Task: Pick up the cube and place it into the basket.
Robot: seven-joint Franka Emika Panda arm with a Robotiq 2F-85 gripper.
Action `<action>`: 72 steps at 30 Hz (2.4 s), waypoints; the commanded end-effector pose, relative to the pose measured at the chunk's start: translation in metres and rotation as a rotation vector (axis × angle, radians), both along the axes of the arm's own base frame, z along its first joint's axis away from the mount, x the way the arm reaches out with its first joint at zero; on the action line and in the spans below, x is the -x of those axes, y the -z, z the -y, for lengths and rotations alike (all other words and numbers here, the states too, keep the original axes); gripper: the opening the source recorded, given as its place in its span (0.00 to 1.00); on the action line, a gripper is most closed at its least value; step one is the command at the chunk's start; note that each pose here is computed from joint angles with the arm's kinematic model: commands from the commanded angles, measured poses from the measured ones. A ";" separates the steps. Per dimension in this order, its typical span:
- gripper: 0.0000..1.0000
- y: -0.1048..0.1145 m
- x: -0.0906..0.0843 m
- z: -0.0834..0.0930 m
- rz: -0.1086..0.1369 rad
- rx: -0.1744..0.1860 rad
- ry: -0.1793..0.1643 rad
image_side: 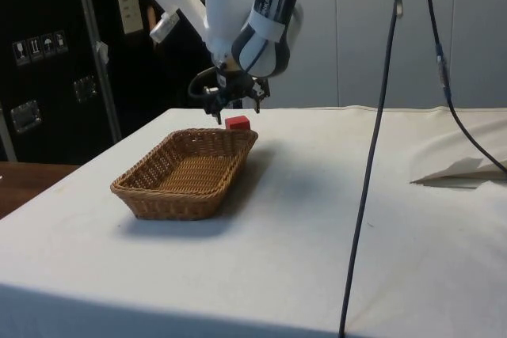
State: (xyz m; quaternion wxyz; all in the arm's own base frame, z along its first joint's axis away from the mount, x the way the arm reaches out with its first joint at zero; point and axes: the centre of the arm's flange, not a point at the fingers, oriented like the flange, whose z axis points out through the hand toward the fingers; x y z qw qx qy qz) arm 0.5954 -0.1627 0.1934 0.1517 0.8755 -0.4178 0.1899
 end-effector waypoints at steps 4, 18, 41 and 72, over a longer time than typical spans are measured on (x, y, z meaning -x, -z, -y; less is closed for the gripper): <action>1.00 -0.003 -0.004 0.003 -0.002 0.004 0.003; 1.00 -0.004 -0.016 0.006 -0.002 0.014 0.005; 1.00 0.016 -0.017 0.007 -0.018 0.030 0.012; 0.04 0.018 -0.017 0.010 -0.027 0.038 0.018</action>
